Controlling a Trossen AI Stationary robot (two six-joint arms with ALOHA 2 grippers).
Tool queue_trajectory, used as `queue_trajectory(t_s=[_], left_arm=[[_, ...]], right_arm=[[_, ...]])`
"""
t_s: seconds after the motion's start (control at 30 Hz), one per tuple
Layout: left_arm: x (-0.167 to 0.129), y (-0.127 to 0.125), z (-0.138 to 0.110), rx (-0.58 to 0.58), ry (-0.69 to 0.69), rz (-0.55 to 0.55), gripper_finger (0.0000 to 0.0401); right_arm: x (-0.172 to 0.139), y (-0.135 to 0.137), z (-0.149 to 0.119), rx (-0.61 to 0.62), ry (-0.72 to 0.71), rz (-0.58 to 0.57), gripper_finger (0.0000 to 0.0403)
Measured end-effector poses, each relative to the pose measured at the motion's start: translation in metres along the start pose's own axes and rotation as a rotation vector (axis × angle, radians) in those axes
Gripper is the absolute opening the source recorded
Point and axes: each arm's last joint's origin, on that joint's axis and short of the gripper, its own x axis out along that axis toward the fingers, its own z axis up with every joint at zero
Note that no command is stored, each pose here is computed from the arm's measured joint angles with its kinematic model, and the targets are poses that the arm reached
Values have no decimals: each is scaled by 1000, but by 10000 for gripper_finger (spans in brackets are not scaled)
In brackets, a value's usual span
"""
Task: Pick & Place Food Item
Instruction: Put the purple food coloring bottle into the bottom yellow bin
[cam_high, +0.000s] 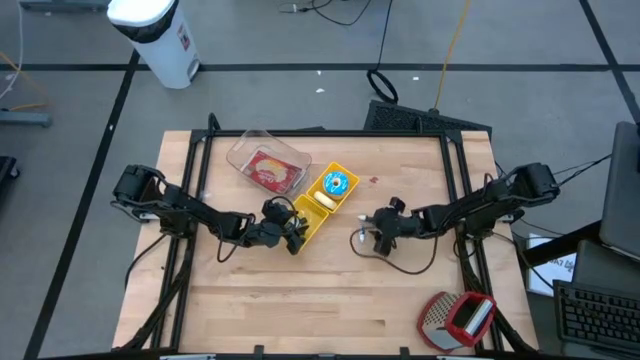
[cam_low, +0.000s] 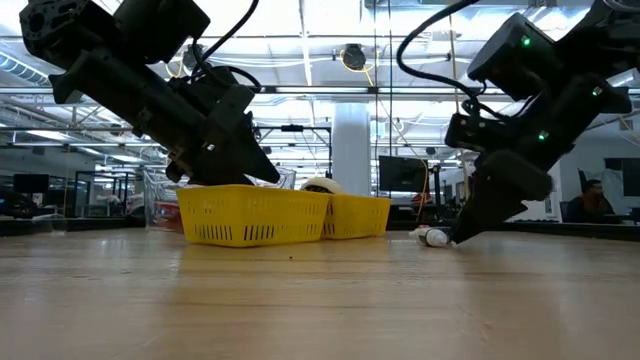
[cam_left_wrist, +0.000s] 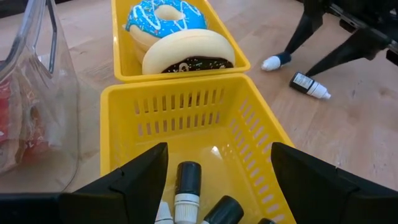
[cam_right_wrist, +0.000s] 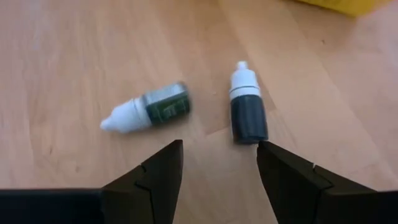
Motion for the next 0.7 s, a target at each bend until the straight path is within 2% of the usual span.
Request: queue_trajectory(t_s=[0.13,0.27,0.33,0.5,0.7], left_arm=[[0,0,0,3,0,0,283],[0,0,0,7,0,0,283],[0,0,0,10,0,0,283],[0,0,0,27,0,2,283],[2,3,1,16,-2,11,283]], right_arm=[[0,-1,1,-116,-11,-30,194],[2,-7,7,-101,-52,-52,194],[3,-8,10,-110,-61,-25,194],[5,-13,14,-242,-70,-4,194],[15,-19,12,-233,-22,65,194]])
